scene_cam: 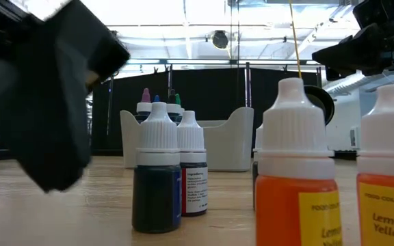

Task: Pick & Place food coloring
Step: Put the green food coloring bottle into the gray bin

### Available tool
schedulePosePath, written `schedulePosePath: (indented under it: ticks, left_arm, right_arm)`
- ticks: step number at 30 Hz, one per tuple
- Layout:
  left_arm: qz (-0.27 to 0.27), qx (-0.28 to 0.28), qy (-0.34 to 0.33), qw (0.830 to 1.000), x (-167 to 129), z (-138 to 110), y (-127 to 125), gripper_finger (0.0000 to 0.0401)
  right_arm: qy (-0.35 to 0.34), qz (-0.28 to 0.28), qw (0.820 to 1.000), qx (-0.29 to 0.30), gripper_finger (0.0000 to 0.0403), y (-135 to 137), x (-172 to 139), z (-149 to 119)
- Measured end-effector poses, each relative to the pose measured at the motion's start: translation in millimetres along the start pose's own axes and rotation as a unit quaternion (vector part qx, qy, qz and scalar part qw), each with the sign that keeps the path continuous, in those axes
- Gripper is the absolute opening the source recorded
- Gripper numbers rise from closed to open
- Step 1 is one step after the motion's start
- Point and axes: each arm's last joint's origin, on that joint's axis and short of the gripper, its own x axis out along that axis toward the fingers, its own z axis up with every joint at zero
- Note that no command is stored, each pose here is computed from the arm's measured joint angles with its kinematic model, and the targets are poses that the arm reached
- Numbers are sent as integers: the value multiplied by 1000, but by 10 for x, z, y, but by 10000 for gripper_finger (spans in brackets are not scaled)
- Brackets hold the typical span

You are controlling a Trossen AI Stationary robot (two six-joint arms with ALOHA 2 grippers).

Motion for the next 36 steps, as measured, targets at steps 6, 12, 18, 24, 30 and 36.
schedulePosePath:
  ticks: [6, 12, 18, 24, 30, 36]
  left_arm:
    - [-11, -11, 3, 1000, 26, 39, 89, 277]
    - [-19, -12, 8, 1000, 25, 34, 80, 243]
    - [-23, -7, 9, 1000, 17, 13, 32, 193]
    - [-20, -7, 8, 1000, 17, 14, 32, 122]
    - [-18, -5, 6, 1000, 18, 18, 37, 71]
    - [-26, 49, -13, 998, -175, 146, 15, 78]
  right_arm:
    - [4, 0, 1000, -9, 0, 1, 0, -7]
    - [4, 0, 1000, -9, 0, 0, 0, -8]
    - [4, 0, 1000, -10, 0, 1, 0, -8]
    - [4, 0, 1000, -9, 0, 0, 0, -8]
    - [4, 0, 1000, -10, 0, 0, 0, -8]
    - [4, 0, 1000, -9, 0, 0, 0, -8]
